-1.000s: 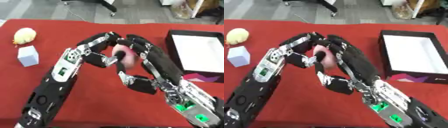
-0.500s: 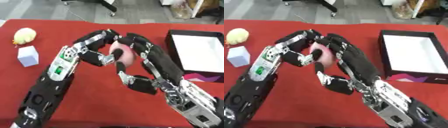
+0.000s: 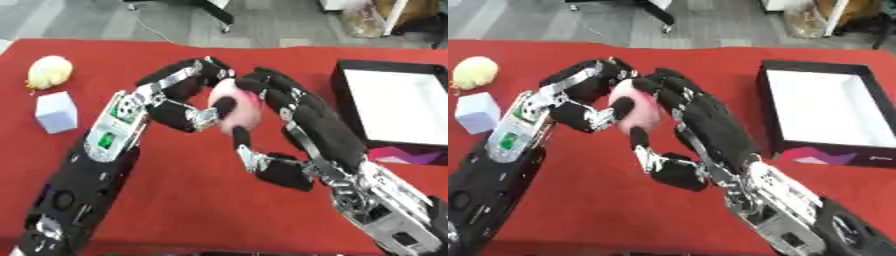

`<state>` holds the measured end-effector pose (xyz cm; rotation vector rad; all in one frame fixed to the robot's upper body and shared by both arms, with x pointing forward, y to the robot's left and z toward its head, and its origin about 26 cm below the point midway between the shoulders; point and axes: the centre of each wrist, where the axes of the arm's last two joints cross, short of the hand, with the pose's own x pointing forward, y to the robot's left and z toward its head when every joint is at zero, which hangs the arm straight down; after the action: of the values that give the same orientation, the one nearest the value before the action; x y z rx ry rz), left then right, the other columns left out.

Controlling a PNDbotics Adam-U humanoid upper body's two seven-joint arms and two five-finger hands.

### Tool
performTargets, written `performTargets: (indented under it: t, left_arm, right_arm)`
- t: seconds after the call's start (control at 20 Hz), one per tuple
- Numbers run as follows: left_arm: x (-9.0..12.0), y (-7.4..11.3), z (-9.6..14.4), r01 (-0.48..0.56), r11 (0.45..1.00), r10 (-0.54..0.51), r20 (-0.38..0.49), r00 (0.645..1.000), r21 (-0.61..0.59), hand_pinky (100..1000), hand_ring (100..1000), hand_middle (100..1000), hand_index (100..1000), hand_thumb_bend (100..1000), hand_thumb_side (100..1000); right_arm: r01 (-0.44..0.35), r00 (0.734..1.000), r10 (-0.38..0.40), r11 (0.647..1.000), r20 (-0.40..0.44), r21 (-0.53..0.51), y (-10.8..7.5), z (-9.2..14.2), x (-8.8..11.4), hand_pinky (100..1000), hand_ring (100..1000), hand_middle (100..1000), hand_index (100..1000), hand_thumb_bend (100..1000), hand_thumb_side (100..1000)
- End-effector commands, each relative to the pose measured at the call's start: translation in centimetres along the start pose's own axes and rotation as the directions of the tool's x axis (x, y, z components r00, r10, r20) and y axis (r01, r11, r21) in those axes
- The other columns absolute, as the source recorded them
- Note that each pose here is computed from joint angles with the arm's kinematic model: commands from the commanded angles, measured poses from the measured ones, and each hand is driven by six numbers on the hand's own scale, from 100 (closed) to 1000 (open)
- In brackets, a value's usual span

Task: Pick up the objects with one hand, pass them to the other hand, and then place them into the box on the other side of the table.

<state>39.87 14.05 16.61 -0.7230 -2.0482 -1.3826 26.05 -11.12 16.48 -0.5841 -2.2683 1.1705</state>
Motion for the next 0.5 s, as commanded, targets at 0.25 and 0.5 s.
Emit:
performTargets:
  t: [0.25,0.5]
  left_arm:
    - [1.5,0.97,-0.02,0.111,0.988,-0.098,0.113,0.989,-0.107,665,494,413,523,100,331]
    - [1.88,1.05,-0.27,0.103,0.989,-0.089,0.126,0.988,-0.108,665,494,413,525,100,333]
  right_arm:
    - [-0.028,1.0,0.028,1.0,0.002,0.009,-0.4,-0.03,-0.13,650,949,847,911,100,200]
    - [-0.035,0.999,0.035,0.999,0.001,0.028,-0.36,-0.01,-0.09,638,941,834,907,100,100]
